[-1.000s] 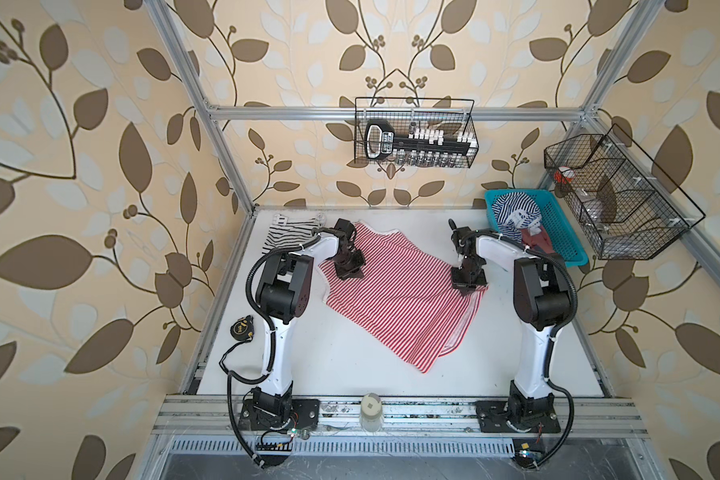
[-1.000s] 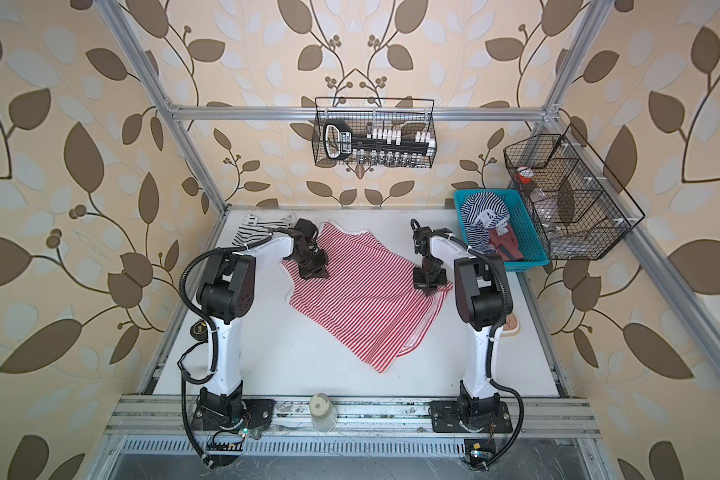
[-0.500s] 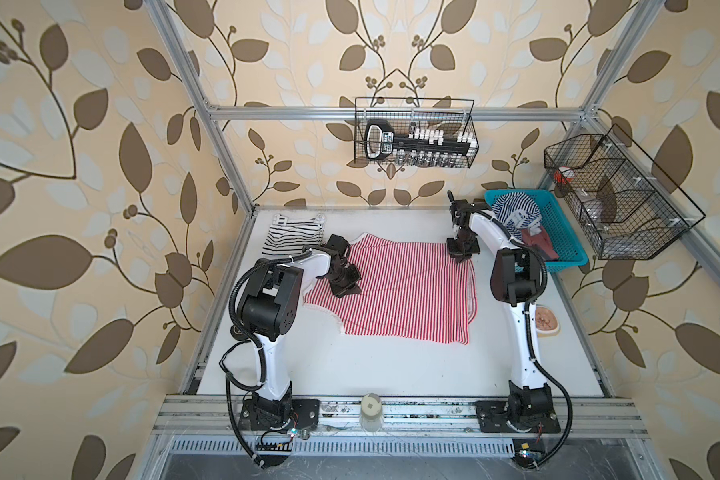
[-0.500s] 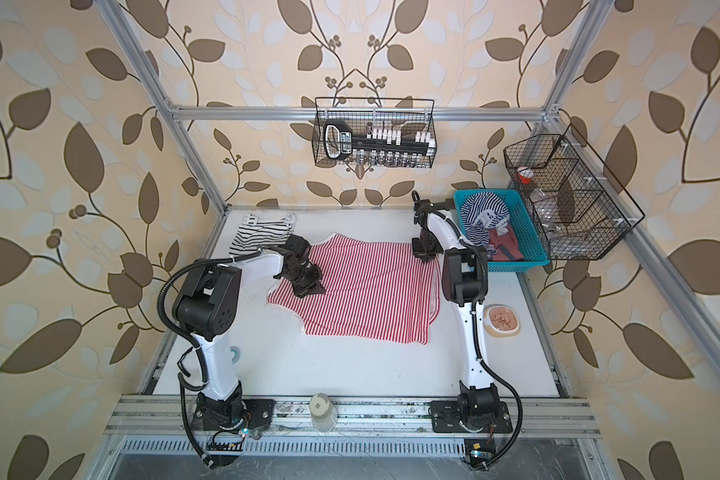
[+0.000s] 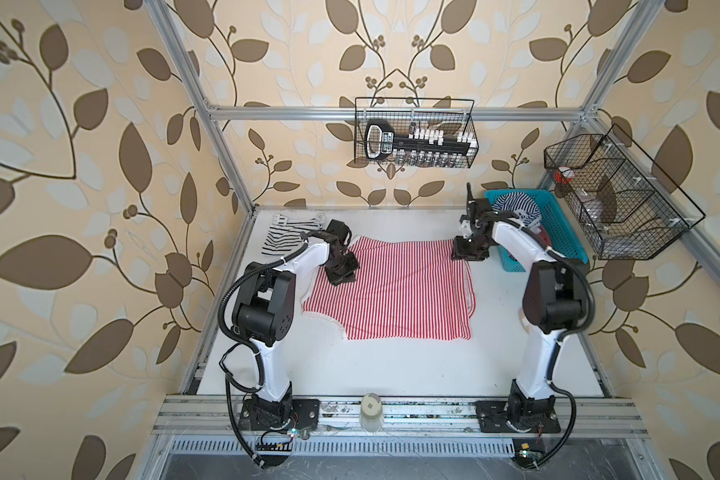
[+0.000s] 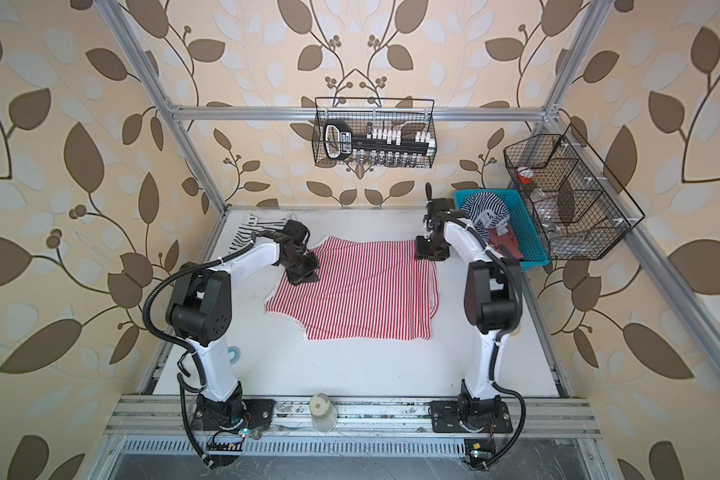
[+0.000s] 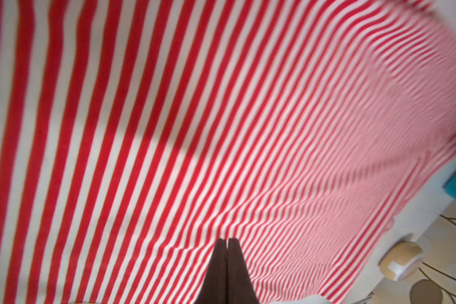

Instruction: Fold and stack the tank tops

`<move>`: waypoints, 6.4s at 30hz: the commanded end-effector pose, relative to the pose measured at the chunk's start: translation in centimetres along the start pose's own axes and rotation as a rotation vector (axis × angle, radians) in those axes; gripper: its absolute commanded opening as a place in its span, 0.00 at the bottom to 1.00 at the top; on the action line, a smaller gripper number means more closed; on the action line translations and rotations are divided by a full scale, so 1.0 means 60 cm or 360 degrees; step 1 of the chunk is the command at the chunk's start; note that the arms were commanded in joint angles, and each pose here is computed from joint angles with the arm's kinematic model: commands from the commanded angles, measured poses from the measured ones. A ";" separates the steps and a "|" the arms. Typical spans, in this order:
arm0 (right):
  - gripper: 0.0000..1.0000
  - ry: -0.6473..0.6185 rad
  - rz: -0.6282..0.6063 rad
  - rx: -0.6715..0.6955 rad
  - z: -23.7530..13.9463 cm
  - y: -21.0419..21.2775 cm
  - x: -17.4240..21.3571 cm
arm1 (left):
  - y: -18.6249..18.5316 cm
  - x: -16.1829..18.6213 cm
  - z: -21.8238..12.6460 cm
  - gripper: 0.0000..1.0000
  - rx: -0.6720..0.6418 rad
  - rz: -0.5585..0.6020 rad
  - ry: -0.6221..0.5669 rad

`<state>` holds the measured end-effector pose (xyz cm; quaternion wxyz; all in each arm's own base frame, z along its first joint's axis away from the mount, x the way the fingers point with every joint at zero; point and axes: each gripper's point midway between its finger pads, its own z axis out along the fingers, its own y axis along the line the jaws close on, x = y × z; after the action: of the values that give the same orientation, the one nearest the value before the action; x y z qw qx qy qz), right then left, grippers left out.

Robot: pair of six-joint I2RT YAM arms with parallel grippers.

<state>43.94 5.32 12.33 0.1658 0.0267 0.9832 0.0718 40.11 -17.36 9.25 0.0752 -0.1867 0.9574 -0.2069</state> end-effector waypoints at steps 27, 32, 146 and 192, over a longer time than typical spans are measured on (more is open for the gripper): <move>0.44 0.0369 0.0469 0.0053 0.069 -0.049 0.290 | 0.054 -0.064 0.115 0.00 -0.0179 0.0094 0.0125; 0.42 0.0355 0.0520 0.0088 0.082 -0.057 0.290 | 0.059 -0.064 0.116 0.00 -0.0188 0.0087 0.0131; 0.00 0.0359 0.0204 0.0161 -0.071 -0.013 0.409 | 0.258 0.315 0.091 0.24 -0.0688 0.0230 0.0567; 0.32 0.0447 0.0357 -0.0206 0.006 -0.029 0.324 | 0.233 0.288 0.105 0.24 -0.0691 0.0260 0.0548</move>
<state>27.00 4.69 6.94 0.0439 0.1185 0.9813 0.1454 22.13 -17.31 1.06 -0.1115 -0.1020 0.9833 -0.1015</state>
